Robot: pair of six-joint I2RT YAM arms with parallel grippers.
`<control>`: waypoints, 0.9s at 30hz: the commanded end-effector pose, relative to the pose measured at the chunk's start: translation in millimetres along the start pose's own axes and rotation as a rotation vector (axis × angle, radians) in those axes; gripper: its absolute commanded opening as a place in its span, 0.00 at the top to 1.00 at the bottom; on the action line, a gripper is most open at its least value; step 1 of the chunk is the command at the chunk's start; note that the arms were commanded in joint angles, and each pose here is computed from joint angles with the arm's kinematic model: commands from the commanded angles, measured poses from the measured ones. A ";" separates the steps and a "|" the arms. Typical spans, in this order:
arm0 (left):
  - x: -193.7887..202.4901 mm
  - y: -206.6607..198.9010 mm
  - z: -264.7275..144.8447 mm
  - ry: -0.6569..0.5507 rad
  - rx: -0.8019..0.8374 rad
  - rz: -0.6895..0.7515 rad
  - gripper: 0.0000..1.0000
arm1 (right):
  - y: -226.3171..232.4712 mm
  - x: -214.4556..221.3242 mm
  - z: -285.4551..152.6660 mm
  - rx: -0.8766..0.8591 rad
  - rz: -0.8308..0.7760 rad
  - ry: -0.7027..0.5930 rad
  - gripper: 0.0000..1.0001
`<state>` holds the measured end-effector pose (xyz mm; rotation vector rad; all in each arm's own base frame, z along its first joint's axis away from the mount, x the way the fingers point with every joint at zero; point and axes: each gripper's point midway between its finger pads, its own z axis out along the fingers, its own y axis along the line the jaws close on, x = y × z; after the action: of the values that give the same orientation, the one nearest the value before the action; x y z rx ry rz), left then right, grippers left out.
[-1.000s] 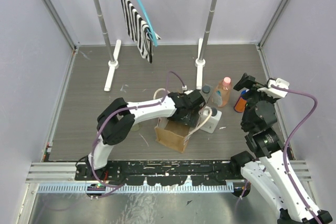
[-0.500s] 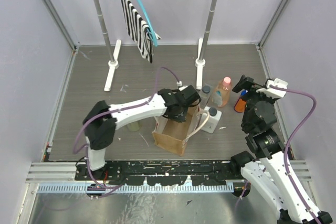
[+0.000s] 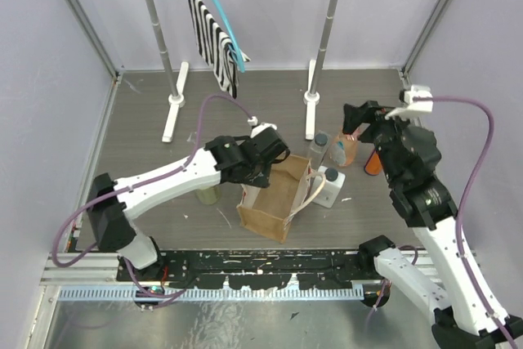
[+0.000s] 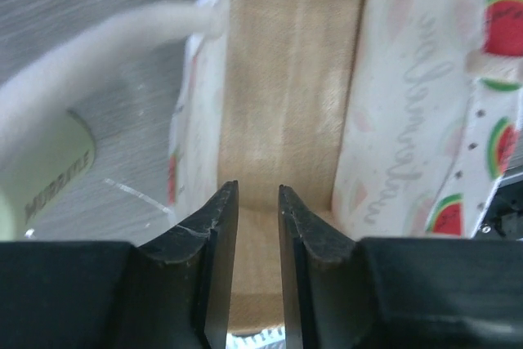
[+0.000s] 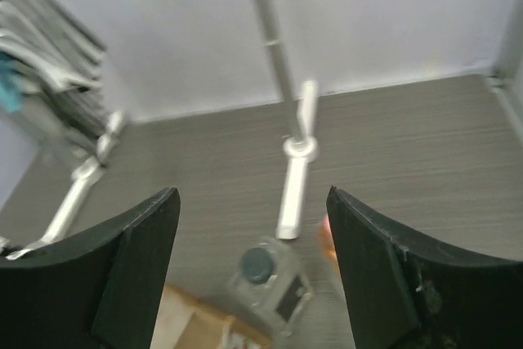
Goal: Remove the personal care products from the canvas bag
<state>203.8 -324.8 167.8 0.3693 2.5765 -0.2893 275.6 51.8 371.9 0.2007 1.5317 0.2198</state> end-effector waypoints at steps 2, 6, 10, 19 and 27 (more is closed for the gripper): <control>-27.8 25.2 -56.2 -0.228 0.031 -0.152 0.62 | 97.6 33.9 -11.6 -0.430 0.092 0.356 0.22; -40.8 50.0 -83.8 -0.309 -0.037 -0.161 0.53 | 139.1 73.0 -23.0 -0.529 0.116 0.527 0.21; -46.3 49.1 -110.0 -0.376 0.015 -0.189 0.54 | 168.4 129.9 -36.4 -0.521 0.061 0.715 0.21; -46.1 88.5 -143.8 -0.496 -0.034 -0.236 0.39 | 152.2 231.2 -51.8 -0.292 -0.027 0.953 0.20; -39.5 77.9 -112.1 -0.450 -0.052 -0.167 0.27 | 142.1 295.8 -82.7 -0.235 -0.055 1.078 0.20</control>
<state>201.2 -220.9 288.6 0.0240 2.1613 -0.3792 202.4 255.2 135.3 -0.2463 2.5387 0.5078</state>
